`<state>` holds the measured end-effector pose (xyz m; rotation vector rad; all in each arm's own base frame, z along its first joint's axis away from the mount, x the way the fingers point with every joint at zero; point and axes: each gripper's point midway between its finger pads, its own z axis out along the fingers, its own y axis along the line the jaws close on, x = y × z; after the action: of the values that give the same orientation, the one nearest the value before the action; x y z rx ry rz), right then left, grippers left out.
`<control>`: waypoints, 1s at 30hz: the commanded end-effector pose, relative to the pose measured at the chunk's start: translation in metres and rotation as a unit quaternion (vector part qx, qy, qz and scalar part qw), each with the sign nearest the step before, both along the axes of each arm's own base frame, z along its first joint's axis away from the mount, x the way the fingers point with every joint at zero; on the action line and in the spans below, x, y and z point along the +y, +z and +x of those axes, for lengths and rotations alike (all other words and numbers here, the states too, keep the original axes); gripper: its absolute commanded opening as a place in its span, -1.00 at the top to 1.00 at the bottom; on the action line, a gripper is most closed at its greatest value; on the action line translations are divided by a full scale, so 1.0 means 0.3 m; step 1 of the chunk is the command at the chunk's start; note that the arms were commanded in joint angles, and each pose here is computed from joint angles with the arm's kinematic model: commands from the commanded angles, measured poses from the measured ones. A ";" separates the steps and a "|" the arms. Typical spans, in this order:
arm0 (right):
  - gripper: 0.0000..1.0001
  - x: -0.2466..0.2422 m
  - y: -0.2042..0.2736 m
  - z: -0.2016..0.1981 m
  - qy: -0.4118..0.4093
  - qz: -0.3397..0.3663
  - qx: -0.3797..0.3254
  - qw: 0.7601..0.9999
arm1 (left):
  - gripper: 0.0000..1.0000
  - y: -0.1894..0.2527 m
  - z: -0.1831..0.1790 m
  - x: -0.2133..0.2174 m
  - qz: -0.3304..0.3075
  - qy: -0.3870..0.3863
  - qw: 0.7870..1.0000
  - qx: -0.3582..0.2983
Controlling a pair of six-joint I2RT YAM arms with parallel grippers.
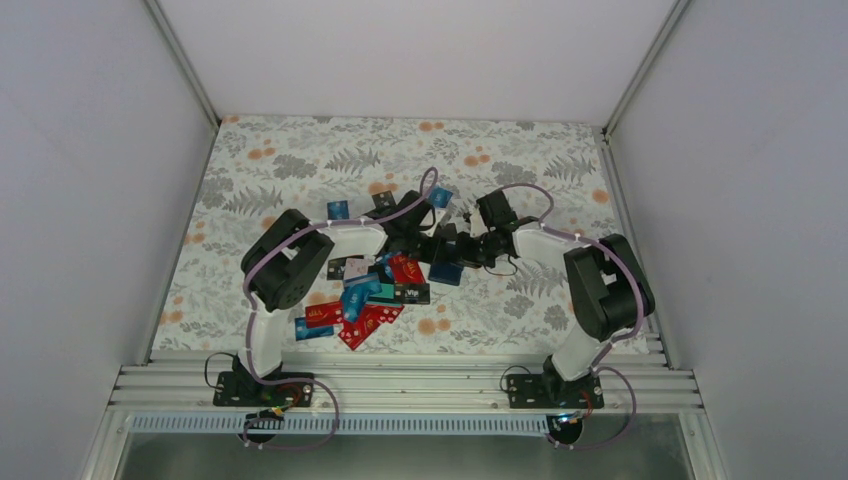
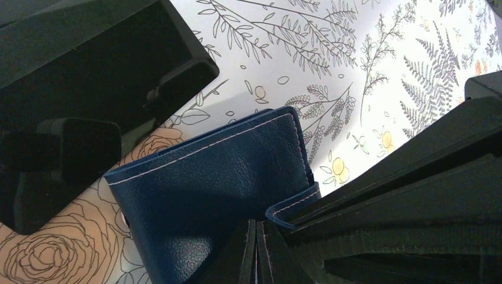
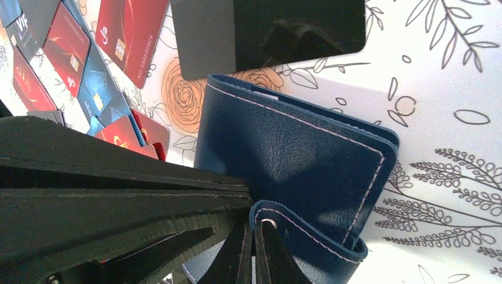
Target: Put the credit cards into the card holder
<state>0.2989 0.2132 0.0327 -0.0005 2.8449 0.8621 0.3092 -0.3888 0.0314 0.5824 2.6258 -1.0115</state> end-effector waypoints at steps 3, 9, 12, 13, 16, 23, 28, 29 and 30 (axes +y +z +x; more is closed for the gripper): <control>0.92 -0.012 -0.138 -0.090 0.008 -0.056 0.051 0.997 | 0.89 -0.076 -0.071 0.030 0.023 -0.004 0.999 0.036; 0.91 -0.030 -0.169 -0.147 0.008 -0.068 0.065 0.996 | 0.89 -0.085 -0.068 0.044 0.024 0.006 0.999 0.038; 0.92 -0.040 -0.206 -0.194 0.007 -0.074 0.077 0.994 | 0.89 -0.093 -0.067 0.053 0.024 0.010 0.999 0.041; 0.92 -0.045 -0.222 -0.210 0.005 -0.078 0.082 0.994 | 0.89 -0.093 -0.065 0.054 0.023 0.012 0.999 0.042; 0.92 -0.052 -0.272 -0.248 0.002 -0.083 0.096 0.992 | 0.89 -0.097 -0.068 0.057 0.021 0.013 0.999 0.045; 0.92 -0.109 -0.327 -0.273 -0.023 -0.127 0.108 0.986 | 0.89 -0.098 -0.075 0.063 0.022 0.016 0.999 0.046; 0.92 -0.150 -0.340 -0.319 -0.021 -0.184 0.116 0.976 | 0.89 -0.109 -0.077 0.067 0.022 0.018 0.998 0.048; 0.92 -0.145 -0.346 -0.343 -0.014 -0.183 0.124 0.975 | 0.89 -0.110 -0.078 0.068 0.022 0.018 0.998 0.048; 0.92 -0.141 -0.352 -0.364 -0.009 -0.182 0.132 0.974 | 0.89 -0.109 -0.080 0.068 0.022 0.017 0.998 0.048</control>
<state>0.2956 0.2248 0.0192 0.0587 2.7533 0.8037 0.3155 -0.3748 0.0297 0.4864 2.6132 -1.0250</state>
